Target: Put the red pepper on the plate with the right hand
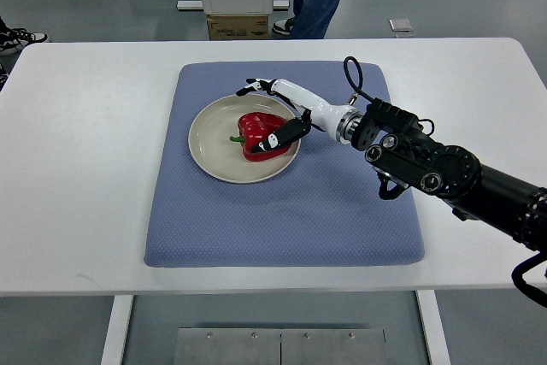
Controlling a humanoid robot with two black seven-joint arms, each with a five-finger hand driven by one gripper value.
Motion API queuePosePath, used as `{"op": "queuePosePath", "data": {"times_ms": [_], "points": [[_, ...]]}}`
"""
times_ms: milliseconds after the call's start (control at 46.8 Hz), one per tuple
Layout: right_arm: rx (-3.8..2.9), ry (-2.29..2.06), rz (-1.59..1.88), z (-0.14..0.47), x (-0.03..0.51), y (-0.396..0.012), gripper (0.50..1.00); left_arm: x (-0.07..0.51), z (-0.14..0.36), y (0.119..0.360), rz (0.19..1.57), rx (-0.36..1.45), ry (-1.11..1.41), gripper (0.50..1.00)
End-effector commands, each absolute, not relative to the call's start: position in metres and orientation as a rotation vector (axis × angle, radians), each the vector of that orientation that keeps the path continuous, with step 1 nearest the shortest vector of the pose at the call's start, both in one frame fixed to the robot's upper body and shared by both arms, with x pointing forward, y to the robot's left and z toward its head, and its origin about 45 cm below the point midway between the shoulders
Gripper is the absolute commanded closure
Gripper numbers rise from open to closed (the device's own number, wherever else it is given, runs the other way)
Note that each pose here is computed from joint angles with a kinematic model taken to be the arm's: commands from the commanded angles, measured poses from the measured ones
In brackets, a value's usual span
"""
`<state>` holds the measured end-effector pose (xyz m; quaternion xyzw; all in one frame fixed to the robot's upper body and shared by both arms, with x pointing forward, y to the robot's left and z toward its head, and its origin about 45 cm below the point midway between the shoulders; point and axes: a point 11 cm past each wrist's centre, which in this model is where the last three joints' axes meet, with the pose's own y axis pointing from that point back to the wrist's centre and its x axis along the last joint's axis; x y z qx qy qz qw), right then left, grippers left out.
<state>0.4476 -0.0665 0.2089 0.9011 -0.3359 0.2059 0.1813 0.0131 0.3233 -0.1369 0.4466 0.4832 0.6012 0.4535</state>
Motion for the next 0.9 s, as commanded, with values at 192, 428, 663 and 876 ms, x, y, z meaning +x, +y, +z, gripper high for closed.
{"op": "queuePosePath", "data": {"times_ms": [192, 428, 663, 876], "points": [[2.586, -1.106, 0.438, 0.220, 0.457, -0.073, 0.505, 0.013, -0.137, 0.323, 1.484, 1.102, 1.193, 0.500], [2.517, -1.360, 0.206, 0.206, 0.470, -0.139, 0.509, 0.013, -0.137, 0.323, 1.484, 1.102, 1.193, 0.500], [2.467, -1.552, 0.049, 0.194, 0.471, -0.185, 0.509, 0.013, -0.137, 0.323, 1.484, 1.102, 1.193, 0.500], [2.420, -1.711, -0.112, 0.180, 0.467, -0.215, 0.507, 0.013, -0.137, 0.323, 1.484, 1.102, 1.193, 0.500]]}}
